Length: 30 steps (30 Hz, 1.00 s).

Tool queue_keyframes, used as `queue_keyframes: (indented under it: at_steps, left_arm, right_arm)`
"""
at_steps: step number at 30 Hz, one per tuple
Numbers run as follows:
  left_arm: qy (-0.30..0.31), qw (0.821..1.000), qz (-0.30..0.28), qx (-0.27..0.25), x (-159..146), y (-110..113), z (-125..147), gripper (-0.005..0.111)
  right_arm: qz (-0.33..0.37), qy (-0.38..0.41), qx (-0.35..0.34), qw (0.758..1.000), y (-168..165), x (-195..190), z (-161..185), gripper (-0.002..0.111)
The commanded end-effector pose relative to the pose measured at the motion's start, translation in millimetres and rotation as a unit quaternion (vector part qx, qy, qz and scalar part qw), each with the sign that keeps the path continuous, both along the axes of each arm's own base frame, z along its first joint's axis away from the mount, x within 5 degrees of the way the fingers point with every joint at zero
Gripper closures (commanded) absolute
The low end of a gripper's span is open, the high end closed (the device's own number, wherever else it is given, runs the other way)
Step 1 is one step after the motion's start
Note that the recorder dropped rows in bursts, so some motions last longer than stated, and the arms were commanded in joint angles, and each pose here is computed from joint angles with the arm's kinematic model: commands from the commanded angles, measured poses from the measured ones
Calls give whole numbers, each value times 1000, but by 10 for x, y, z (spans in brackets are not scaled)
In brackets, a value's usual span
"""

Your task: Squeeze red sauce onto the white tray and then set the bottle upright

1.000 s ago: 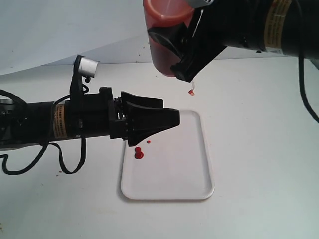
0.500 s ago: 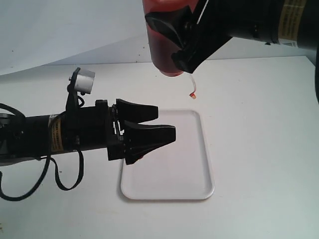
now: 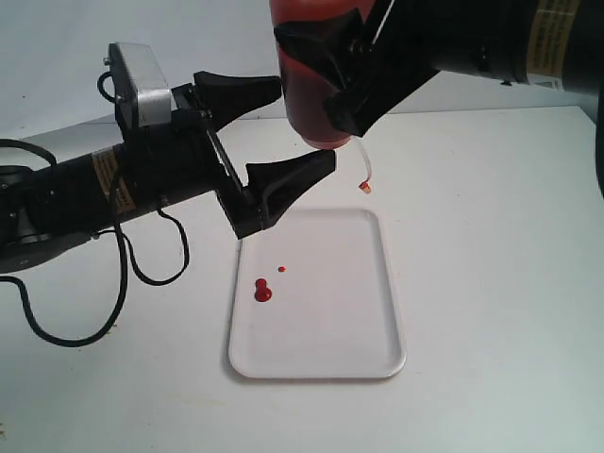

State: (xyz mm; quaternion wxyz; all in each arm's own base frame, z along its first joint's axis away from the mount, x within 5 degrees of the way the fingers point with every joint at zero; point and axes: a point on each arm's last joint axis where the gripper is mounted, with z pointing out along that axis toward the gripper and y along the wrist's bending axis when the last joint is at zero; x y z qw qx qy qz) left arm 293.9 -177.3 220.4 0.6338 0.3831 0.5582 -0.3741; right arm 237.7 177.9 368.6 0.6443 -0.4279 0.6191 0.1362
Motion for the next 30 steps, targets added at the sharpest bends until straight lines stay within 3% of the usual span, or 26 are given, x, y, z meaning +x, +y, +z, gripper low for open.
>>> queue_keyframes:
  at_steps: [1, 8, 18, 22, 28, 30]
  left_arm:
    - [-7, 1000, -15, -11, 13, -35, 89, 2]
    - [-3, 999, -17, 28, 13, -190, 86, 2]
    - [4, 1000, 12, 8, 75, -253, 168, 6]
    - [21, 999, 19, 14, 88, -248, 145, 29]
    - [6, 998, -16, 61, 26, -275, 76, 96]
    - [0, 997, -21, 69, 17, -278, 67, 106]
  right_arm:
    - [14, 2, 23, 1000, 4, -43, 77, 108]
    - [25, 21, 44, 999, 21, -62, 83, 108]
    - [27, 33, 39, 998, 24, -69, 62, 108]
    - [28, 46, 40, 998, 49, -36, 13, 108]
    - [42, 73, 28, 996, 146, 59, -162, 108]
    - [42, 75, 28, 996, 150, 65, -171, 108]
